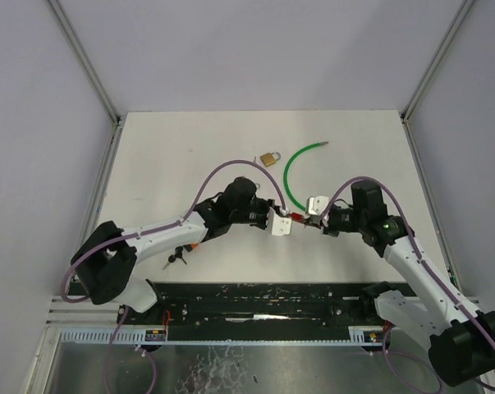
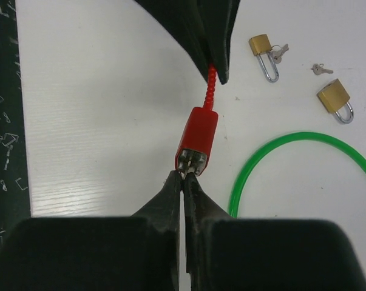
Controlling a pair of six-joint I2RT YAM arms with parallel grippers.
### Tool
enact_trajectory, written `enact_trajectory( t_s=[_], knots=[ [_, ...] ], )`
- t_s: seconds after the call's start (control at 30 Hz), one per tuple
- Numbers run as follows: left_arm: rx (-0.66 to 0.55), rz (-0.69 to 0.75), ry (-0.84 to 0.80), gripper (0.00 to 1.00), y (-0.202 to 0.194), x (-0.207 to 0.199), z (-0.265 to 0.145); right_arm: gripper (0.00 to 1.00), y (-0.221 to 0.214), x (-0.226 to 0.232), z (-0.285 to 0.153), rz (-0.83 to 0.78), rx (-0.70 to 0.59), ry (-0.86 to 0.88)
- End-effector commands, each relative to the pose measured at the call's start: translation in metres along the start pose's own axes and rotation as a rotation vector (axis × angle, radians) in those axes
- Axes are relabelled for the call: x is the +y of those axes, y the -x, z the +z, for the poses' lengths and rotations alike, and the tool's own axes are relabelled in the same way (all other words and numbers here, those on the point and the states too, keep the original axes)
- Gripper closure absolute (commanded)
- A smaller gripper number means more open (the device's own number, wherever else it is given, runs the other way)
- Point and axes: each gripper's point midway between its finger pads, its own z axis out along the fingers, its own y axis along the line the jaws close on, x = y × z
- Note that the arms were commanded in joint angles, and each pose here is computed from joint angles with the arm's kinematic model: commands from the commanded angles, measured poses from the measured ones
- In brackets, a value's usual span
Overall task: Lock with the key
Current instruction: Lock the lock.
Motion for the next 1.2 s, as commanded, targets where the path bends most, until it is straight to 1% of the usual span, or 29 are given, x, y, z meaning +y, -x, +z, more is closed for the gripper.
enact_trajectory(
  t_s=[0.0, 0.03, 0.13, 0.2, 0.23, 0.27, 0.37, 0.5, 0.6, 0.77, 0.83, 0.97, 1.03, 1.07, 1.13, 1.17],
  knots=[
    [-0.139, 0.019, 0.011, 0.87, 0.038, 0.001, -0.008, 1.00, 0.034, -0.013, -0.021, 0.114, -0.063, -0.013],
    [-0.152, 0.016, 0.028, 0.81, 0.040, 0.001, -0.009, 1.00, 0.035, -0.013, -0.024, 0.135, -0.073, -0.009],
    [-0.211, 0.032, 0.088, 0.69, 0.051, 0.005, -0.016, 1.00, 0.038, -0.007, -0.026, 0.184, -0.096, 0.031],
    [-0.219, 0.032, 0.110, 0.56, 0.053, 0.006, -0.019, 1.00, 0.038, -0.007, -0.026, 0.205, -0.100, 0.038],
    [-0.220, 0.030, 0.122, 0.47, 0.054, 0.007, -0.021, 1.00, 0.037, -0.007, -0.027, 0.214, -0.098, 0.038],
    [-0.218, 0.030, 0.140, 0.44, 0.054, 0.009, -0.023, 1.00, 0.037, -0.007, -0.027, 0.219, -0.096, 0.045],
    [-0.240, 0.036, 0.195, 0.39, 0.062, 0.015, -0.034, 1.00, 0.035, -0.004, -0.027, 0.228, -0.093, 0.084],
    [-0.284, 0.042, 0.212, 0.34, 0.074, 0.017, -0.045, 1.00, 0.033, 0.003, -0.028, 0.185, -0.097, 0.104],
    [-0.284, 0.033, 0.169, 0.32, 0.072, 0.011, -0.035, 1.00, 0.031, 0.005, -0.030, 0.135, -0.096, 0.101],
    [-0.283, -0.004, 0.110, 0.32, 0.061, 0.001, -0.011, 1.00, 0.029, 0.005, -0.033, 0.062, -0.096, 0.071],
    [-0.297, -0.025, 0.105, 0.32, 0.060, -0.001, -0.005, 1.00, 0.028, 0.007, -0.034, 0.047, -0.097, 0.064],
    [-0.330, -0.062, 0.108, 0.34, 0.060, -0.001, 0.007, 1.00, 0.023, 0.011, -0.032, -0.036, -0.105, 0.073],
    [-0.343, -0.075, 0.109, 0.37, 0.060, -0.001, 0.015, 1.00, 0.021, 0.014, -0.031, -0.051, -0.102, 0.081],
    [-0.343, -0.080, 0.101, 0.40, 0.059, -0.001, 0.020, 1.00, 0.020, 0.014, -0.031, -0.058, -0.101, 0.085],
    [-0.333, -0.105, 0.062, 0.49, 0.055, -0.005, 0.031, 1.00, 0.018, 0.015, -0.030, -0.069, -0.102, 0.088],
    [-0.324, -0.116, 0.031, 0.55, 0.052, -0.011, 0.038, 1.00, 0.018, 0.016, -0.030, -0.074, -0.103, 0.090]
  ],
)
